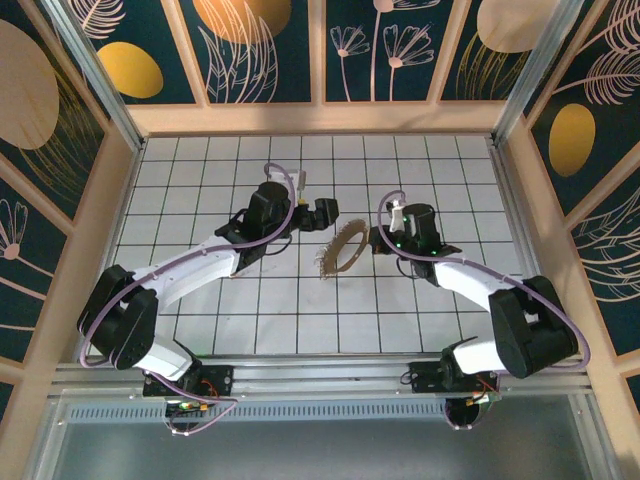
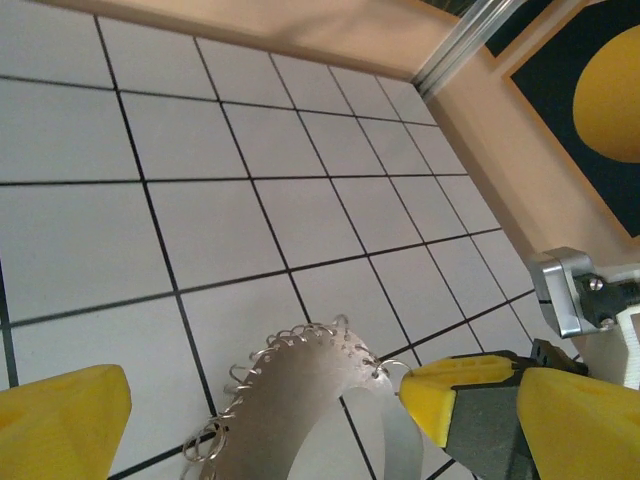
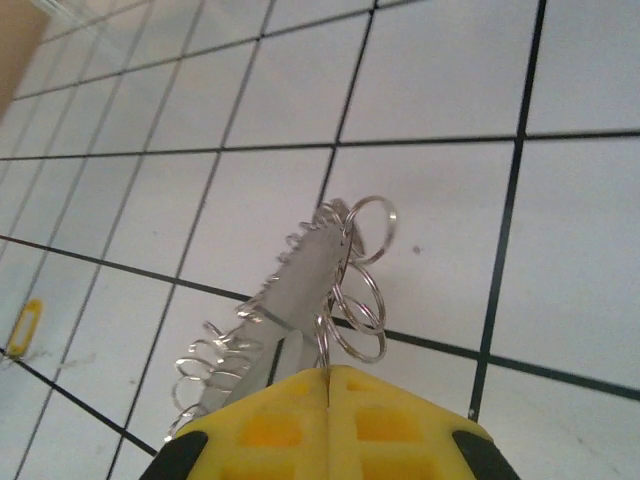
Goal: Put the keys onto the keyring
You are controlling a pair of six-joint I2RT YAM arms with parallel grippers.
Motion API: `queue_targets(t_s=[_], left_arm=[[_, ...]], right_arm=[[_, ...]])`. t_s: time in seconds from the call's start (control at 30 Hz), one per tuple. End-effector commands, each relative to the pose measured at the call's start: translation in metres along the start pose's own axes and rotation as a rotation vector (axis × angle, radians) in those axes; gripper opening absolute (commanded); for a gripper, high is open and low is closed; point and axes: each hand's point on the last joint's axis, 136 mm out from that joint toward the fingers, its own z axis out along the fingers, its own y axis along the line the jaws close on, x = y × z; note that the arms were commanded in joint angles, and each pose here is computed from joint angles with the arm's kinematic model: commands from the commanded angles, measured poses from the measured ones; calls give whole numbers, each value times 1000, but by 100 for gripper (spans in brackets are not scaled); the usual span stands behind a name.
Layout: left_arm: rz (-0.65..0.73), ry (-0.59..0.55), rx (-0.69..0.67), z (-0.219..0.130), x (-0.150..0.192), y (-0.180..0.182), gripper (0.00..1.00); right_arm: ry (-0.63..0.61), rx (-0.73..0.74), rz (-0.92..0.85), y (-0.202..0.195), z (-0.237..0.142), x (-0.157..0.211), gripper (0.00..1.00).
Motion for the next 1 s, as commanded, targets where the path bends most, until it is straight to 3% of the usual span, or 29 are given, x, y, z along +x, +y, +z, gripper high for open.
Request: queue_targets(t_s=[0.0,0.6,0.97], left_arm=[[92,-21,57,-7,-21,-23,99],[162,6,178,9,-40,-50,98],[226,14,380,-4,-49,-52,89]], right_arm=[[-99,-152,-103,32,-15,-39,0],[-175,-384,-189,62,-41,-84,0],[-180,-503,-265,84,-51,-100,0]])
